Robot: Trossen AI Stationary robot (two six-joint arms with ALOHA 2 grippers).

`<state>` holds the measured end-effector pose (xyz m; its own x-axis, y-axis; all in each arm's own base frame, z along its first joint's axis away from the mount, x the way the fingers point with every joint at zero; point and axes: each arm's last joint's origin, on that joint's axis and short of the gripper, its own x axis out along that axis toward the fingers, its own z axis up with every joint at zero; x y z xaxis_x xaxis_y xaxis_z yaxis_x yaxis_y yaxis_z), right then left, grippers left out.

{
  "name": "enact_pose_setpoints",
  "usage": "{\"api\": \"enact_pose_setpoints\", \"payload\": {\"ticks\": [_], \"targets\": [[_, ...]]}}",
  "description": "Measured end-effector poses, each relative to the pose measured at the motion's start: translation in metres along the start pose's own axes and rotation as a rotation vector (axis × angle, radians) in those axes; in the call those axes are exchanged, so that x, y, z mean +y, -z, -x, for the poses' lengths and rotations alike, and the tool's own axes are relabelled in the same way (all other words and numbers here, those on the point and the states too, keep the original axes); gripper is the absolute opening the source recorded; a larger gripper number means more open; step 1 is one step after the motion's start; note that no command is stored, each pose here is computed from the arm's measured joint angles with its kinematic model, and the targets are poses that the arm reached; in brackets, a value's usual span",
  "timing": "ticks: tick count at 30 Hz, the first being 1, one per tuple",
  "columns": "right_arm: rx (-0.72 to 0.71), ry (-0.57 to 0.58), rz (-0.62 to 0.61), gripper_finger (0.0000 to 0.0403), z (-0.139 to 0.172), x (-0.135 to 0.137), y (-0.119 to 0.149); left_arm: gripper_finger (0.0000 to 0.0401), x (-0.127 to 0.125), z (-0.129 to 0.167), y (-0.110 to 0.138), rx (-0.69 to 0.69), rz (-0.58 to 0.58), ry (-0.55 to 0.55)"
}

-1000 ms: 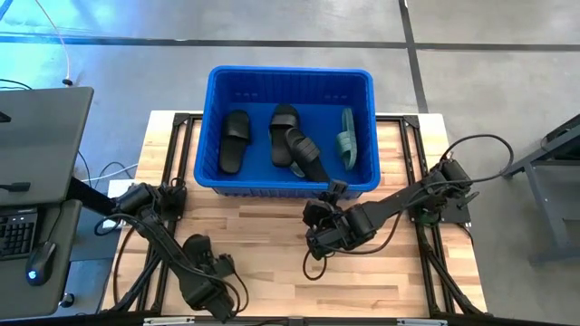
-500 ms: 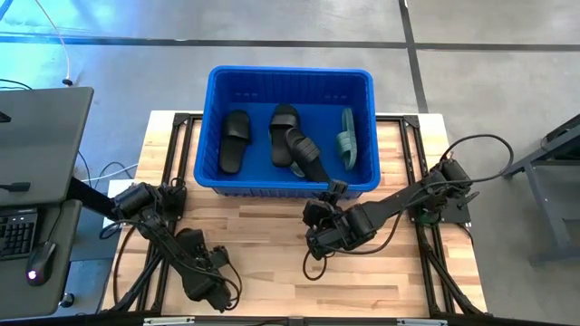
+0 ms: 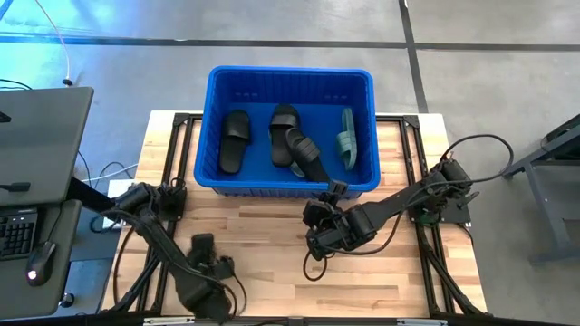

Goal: Pick and place slides into bin
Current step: Put the black slide into the blue bin

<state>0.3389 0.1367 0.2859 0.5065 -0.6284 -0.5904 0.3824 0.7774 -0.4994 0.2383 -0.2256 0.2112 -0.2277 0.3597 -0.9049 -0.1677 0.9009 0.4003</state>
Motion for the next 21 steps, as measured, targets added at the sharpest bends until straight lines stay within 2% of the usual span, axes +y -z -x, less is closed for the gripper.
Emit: {"api": "enact_pose_setpoints", "payload": {"ticks": [3, 5, 8, 11, 15, 21], "targets": [[0.015, -0.021, -0.037, 0.0129, 0.000, 0.000, 0.001, 0.0009, 0.005, 0.035, -0.007, -0.208, -0.041, 0.026], [0.032, -0.045, -0.060, 0.0129, 0.000, 0.001, 0.001, 0.0012, 0.009, 0.056, -0.011, -0.369, -0.086, -0.004], [0.066, -0.094, -0.086, 0.0129, 0.003, 0.004, 0.004, 0.0006, 0.019, 0.084, -0.018, -0.584, -0.170, -0.097], [0.087, -0.143, -0.102, 0.0129, 0.009, 0.009, 0.007, 0.0008, 0.033, 0.106, -0.027, -0.737, -0.227, -0.231], [0.079, -0.185, -0.089, 0.0129, 0.022, 0.018, 0.012, 0.0004, 0.063, 0.130, -0.047, -0.839, -0.259, -0.422], [0.046, -0.223, -0.044, 0.0129, 0.042, 0.031, 0.021, 0.0004, 0.131, 0.152, -0.085, -0.803, -0.227, -0.652]]}}
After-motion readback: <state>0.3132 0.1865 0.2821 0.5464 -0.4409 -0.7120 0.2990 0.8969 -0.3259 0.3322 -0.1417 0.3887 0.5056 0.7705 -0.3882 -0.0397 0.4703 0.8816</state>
